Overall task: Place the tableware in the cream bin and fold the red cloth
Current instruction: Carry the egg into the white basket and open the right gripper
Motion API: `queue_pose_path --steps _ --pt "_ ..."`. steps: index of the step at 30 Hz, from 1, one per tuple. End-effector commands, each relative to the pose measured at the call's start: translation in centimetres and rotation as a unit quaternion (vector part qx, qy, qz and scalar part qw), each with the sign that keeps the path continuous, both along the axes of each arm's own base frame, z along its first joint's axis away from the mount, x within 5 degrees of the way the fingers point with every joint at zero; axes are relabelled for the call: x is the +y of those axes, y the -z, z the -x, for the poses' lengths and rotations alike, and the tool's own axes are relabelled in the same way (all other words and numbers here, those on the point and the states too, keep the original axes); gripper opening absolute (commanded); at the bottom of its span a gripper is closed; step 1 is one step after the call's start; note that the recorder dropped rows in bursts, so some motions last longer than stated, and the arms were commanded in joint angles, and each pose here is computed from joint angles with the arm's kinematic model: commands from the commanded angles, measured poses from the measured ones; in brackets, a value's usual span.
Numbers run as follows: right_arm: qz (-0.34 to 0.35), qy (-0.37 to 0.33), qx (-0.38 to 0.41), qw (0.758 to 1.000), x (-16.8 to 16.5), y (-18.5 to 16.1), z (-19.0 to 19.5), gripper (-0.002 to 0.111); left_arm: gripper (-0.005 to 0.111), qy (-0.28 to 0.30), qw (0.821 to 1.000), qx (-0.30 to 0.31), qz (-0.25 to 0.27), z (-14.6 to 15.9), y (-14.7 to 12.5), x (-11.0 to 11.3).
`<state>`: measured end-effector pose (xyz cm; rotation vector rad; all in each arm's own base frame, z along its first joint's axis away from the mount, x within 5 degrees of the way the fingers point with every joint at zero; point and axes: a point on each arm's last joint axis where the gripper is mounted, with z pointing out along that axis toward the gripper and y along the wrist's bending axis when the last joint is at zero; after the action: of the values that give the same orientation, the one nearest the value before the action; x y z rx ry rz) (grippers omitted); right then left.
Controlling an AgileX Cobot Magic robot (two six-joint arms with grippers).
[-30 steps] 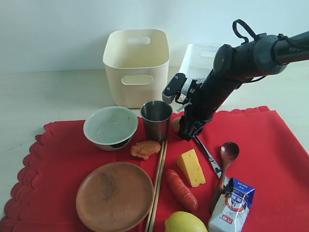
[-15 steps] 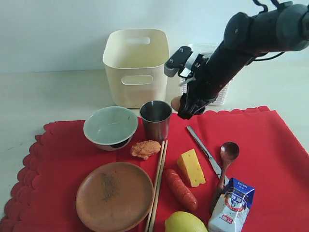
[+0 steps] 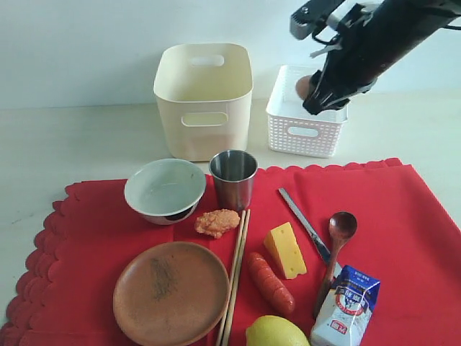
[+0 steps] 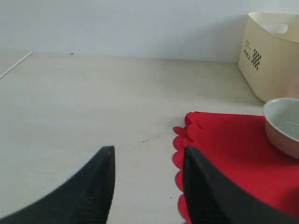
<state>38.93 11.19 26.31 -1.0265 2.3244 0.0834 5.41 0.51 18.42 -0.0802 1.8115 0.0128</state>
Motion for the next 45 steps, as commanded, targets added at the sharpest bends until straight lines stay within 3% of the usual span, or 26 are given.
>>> queue_pose_path --steps 1,8,13,21,24,27,35,36,42,45 --pt "-0.04 0.078 -0.041 0.995 -2.4 -0.9 -1.4 0.0 0.045 -0.001 1.0 -0.006 0.002 0.0 0.0 0.0" --pt "-0.113 0.131 -0.032 0.984 -3.7 -0.3 -5.1 0.0 0.045 -0.001 1.0 -0.006 0.002 0.0 0.0 0.0" --pt "-0.123 0.134 0.009 0.983 -3.0 3.6 -10.4 0.0 0.045 -0.001 1.0 -0.006 0.002 0.0 0.0 0.0" --pt "-0.111 0.134 0.03 0.984 -2.7 9.2 -13.7 0.0 0.045 -0.001 1.0 -0.006 0.002 0.0 0.0 0.0" --pt "-0.065 0.136 0.03 0.988 -3.3 10.8 -14.1 0.0 0.045 -0.001 1.0 -0.006 0.002 0.0 0.0 0.0" --pt "-0.015 0.151 0.022 0.988 -4.2 11.0 -14.2 0.0 0.045 -0.001 1.0 -0.006 0.002 0.0 0.0 0.0" --pt "0.002 0.15 0.016 0.989 -4.5 10.9 -14.2 0.0 0.045 -0.001 1.0 -0.006 0.002 0.0 0.0 0.0" --pt "0.002 0.15 0.016 0.989 -4.5 10.9 -14.2 0.002 0.045 -0.001 1.0 -0.006 0.002 0.0 0.0 0.0" --pt "0.001 0.15 0.019 0.989 -4.5 10.6 -14.1 0.041 0.045 -0.001 1.0 -0.006 0.002 0.0 0.0 0.0" --pt "0.001 0.149 0.018 0.989 -4.5 9.5 -13.9 0.054 0.045 -0.001 1.0 -0.006 0.002 0.0 0.0 0.0"
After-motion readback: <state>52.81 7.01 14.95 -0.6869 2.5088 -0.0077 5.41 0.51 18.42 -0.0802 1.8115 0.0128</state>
